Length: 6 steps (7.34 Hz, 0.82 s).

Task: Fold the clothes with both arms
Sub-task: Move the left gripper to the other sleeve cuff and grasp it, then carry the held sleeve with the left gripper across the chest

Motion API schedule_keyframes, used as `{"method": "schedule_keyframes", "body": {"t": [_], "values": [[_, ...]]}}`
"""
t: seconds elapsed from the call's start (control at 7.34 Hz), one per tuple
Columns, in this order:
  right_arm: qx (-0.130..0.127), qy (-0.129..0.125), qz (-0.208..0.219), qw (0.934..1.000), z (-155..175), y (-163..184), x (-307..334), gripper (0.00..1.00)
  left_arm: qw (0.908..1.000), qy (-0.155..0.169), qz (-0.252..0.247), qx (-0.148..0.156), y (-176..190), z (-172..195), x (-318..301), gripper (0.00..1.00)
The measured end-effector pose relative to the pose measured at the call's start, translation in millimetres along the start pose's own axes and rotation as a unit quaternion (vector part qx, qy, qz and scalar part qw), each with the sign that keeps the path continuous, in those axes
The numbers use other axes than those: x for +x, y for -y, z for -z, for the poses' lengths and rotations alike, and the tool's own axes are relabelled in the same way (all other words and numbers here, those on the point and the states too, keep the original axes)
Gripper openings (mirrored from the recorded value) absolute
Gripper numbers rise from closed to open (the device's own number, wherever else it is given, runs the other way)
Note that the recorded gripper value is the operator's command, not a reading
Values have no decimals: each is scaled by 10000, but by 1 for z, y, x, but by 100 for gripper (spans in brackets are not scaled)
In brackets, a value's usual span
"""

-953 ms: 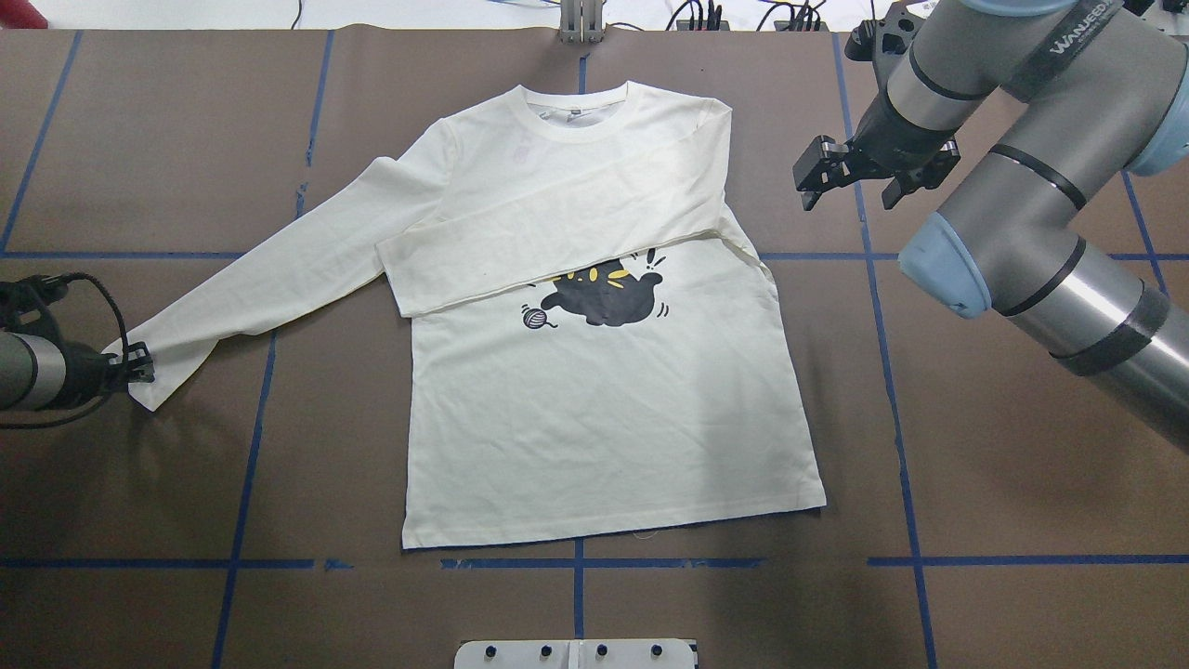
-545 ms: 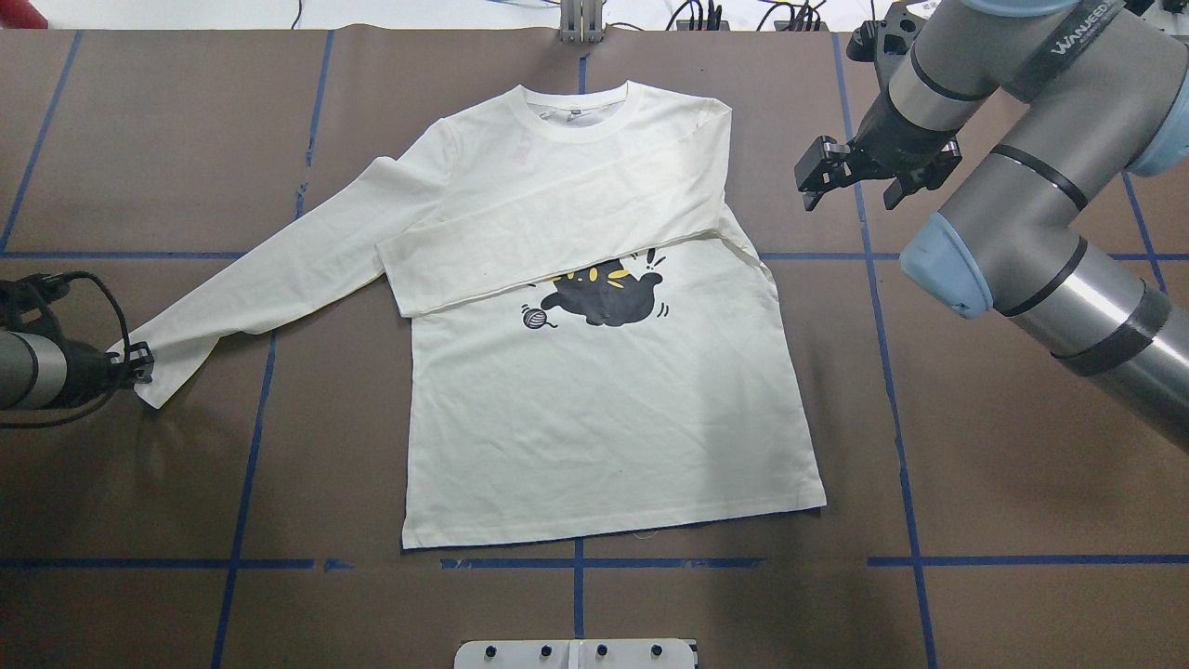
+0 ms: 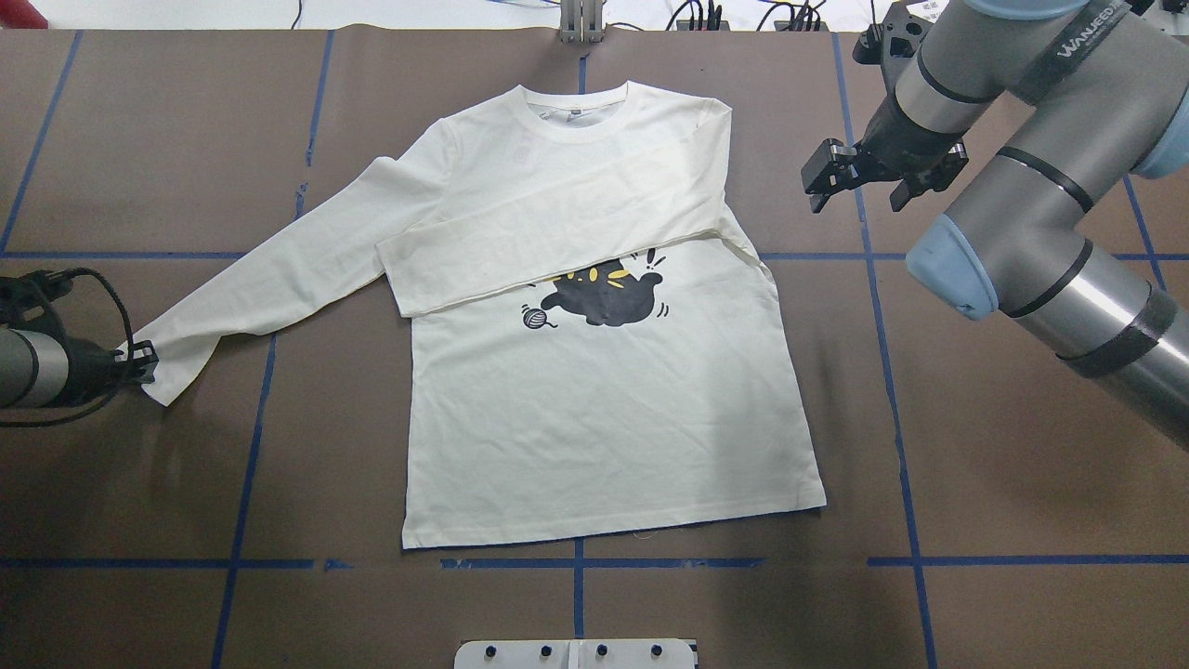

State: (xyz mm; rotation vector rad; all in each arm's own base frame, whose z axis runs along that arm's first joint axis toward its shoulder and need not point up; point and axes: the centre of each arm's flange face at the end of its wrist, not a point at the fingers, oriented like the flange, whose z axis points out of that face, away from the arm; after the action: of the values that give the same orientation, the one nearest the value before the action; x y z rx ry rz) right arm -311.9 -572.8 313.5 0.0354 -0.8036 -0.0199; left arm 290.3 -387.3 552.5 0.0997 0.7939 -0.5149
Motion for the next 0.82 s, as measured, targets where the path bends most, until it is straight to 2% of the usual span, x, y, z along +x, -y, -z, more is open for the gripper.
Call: {"method": "schedule_keyframes", "body": {"t": [0.27,0.41,0.82], "values": [[6,-40,-91,10000,2,-9,24,100,9998,-156,6,-147,3,14,18,0],[8,-74,-171,9998,3,-16,42,100,9996,-244,77,-122,15,24,42,0],[-55,-243,-327,9992,-2,-39,105,100,9986,-384,376,0,73,80,194,0]]}}
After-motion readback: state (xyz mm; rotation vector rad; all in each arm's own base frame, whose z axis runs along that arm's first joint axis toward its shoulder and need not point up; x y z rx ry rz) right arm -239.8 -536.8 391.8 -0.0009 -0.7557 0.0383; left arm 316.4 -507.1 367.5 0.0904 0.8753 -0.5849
